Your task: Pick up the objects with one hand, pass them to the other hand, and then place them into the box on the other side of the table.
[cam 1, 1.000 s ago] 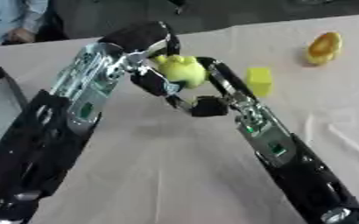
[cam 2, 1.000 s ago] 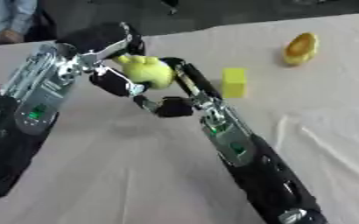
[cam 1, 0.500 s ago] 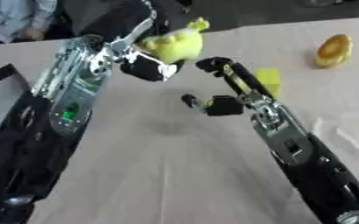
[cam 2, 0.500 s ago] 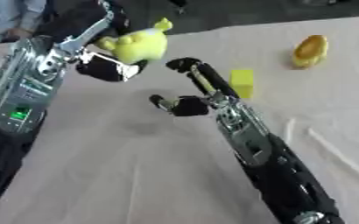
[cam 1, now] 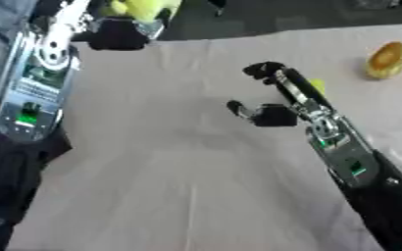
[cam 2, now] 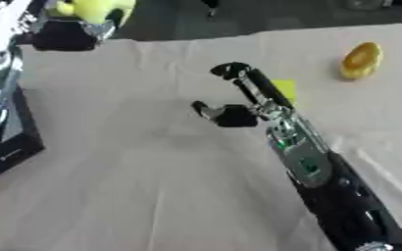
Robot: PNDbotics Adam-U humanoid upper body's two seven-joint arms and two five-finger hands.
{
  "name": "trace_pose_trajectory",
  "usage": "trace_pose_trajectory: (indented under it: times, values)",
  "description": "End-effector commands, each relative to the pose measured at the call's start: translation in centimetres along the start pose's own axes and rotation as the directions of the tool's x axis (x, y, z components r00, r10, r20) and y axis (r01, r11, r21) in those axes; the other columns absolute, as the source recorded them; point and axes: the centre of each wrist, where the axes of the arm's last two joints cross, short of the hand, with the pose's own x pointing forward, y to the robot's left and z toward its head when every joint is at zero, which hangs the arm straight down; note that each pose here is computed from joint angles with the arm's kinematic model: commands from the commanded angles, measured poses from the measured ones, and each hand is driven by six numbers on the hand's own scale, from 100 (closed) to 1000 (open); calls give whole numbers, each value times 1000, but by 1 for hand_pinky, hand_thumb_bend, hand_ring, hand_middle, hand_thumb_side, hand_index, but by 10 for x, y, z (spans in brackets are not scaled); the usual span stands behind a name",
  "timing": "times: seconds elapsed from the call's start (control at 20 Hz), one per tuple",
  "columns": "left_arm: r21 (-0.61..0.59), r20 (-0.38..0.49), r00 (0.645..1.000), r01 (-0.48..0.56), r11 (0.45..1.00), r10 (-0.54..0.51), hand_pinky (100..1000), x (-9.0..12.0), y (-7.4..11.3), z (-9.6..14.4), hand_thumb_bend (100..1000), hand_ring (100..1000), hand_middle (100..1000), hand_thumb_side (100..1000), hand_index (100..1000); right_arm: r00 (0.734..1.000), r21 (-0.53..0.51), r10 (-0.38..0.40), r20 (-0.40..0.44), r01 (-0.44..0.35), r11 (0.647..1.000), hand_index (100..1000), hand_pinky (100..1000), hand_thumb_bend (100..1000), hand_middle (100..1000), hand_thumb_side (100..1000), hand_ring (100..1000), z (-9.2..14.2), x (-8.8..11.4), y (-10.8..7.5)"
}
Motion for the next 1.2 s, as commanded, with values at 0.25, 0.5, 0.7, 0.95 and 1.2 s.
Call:
trace_pose_trajectory:
  times: [0.25,0.5,0.7,0.95,1.2]
  values:
    - [61,-210,977,50,997,-36,735,-60,46,20,297,629,560,246,449,999,-95,6,45,-2,995,817,848,447,781,359,844,9,12,-38]
    - [20,-332,942,62,998,-52,735,-98,58,29,287,631,561,254,451,998,-134,2,61,6,991,817,848,444,781,355,843,14,17,-58]
    - [-9,-380,923,60,998,-59,735,-115,65,32,282,631,561,258,452,996,-165,4,84,10,986,817,848,441,781,352,842,16,25,-71]
    - [-50,-446,891,67,996,-82,736,-137,72,38,275,635,562,261,454,994,-201,11,112,12,980,815,848,438,780,346,841,17,34,-83]
    - [-80,-524,846,68,995,-99,736,-161,74,48,272,636,562,263,456,991,-229,20,135,11,973,814,848,439,779,341,840,18,41,-91]
